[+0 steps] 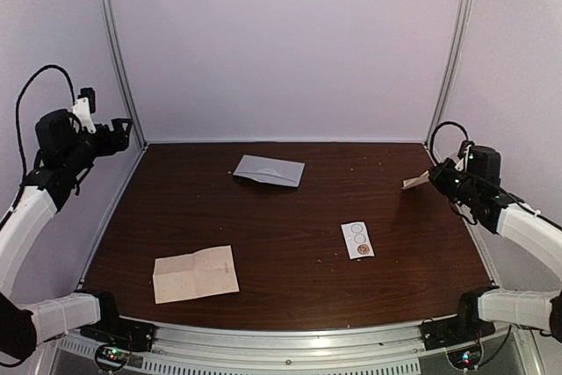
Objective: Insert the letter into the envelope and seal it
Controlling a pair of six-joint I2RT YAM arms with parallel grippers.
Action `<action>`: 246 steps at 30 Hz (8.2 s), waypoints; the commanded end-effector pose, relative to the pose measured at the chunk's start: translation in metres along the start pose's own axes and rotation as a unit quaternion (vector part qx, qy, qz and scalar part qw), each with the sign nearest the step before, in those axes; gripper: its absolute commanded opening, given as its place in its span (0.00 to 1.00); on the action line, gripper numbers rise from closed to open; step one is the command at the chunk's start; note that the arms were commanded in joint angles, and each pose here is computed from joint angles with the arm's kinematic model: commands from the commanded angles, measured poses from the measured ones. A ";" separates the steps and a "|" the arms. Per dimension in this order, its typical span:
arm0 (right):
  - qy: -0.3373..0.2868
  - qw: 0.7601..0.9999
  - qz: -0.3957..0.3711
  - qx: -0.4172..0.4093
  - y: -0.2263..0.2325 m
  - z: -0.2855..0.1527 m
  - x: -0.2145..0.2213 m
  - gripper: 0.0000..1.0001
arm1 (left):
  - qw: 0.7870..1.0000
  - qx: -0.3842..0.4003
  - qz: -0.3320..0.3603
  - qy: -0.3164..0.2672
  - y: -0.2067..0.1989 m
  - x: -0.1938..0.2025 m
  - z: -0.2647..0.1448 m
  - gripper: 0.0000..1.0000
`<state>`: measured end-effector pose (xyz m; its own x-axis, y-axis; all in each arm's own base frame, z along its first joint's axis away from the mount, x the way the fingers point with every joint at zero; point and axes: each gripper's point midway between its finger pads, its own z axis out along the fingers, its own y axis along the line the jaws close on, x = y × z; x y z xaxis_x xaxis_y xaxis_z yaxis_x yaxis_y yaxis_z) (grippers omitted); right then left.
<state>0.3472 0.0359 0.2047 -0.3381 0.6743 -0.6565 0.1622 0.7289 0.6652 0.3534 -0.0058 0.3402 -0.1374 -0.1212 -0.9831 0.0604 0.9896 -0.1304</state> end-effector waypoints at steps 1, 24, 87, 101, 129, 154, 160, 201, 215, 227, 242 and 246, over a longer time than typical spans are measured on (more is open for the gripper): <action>0.082 0.991 -0.085 -0.057 0.041 0.011 0.008 0.00 | 0.996 0.084 -0.001 -0.013 -0.036 -0.011 0.008 0.96; 0.355 0.774 -0.320 -0.414 0.275 -0.078 0.171 0.00 | 0.873 0.467 0.113 0.087 -0.278 0.059 -0.008 0.97; 0.447 0.612 -0.414 -0.504 0.269 -0.179 0.221 0.00 | 0.689 0.692 0.110 0.184 -0.356 0.141 -0.088 0.48; 0.450 0.608 -0.411 -0.509 0.268 -0.180 0.223 0.00 | 0.672 0.708 0.103 0.189 -0.361 0.144 -0.096 0.49; 0.462 0.614 -0.416 -0.488 0.251 -0.178 0.218 0.00 | 0.712 0.665 0.122 0.192 -0.359 0.145 -0.076 0.85; 0.487 0.573 -0.420 -0.509 0.258 -0.192 0.232 0.00 | 0.633 0.738 0.117 0.203 -0.366 0.146 -0.118 0.86; 0.477 0.580 -0.427 -0.503 0.259 -0.189 0.230 0.00 | 0.631 0.737 0.117 0.214 -0.367 0.152 -0.117 0.57; 0.182 0.821 -0.125 -0.526 0.267 -0.095 0.181 0.99 | 0.756 0.654 0.000 0.000 -0.306 0.027 -0.097 0.00; 0.214 0.800 -0.105 -0.551 0.282 -0.092 0.227 0.84 | 0.767 0.641 -0.006 -0.025 -0.300 0.019 -0.102 0.00; 0.212 0.789 -0.059 -0.573 0.288 -0.094 0.229 0.33 | 0.765 0.643 -0.016 -0.025 -0.297 0.020 -0.100 0.00; 0.171 0.828 -0.102 -0.525 0.273 -0.085 0.199 0.00 | 0.807 0.589 0.020 -0.042 -0.282 0.008 -0.086 0.52; 0.186 0.824 -0.136 -0.518 0.268 -0.083 0.195 0.00 | 0.821 0.565 0.032 -0.069 -0.268 -0.008 -0.086 0.65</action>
<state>0.2434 0.3593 0.2948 -0.5345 0.3536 -0.7676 -0.7724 0.1642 0.6135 0.2504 -0.2819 0.3624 -0.1139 -0.1250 -0.9856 0.9654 0.2203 -0.1395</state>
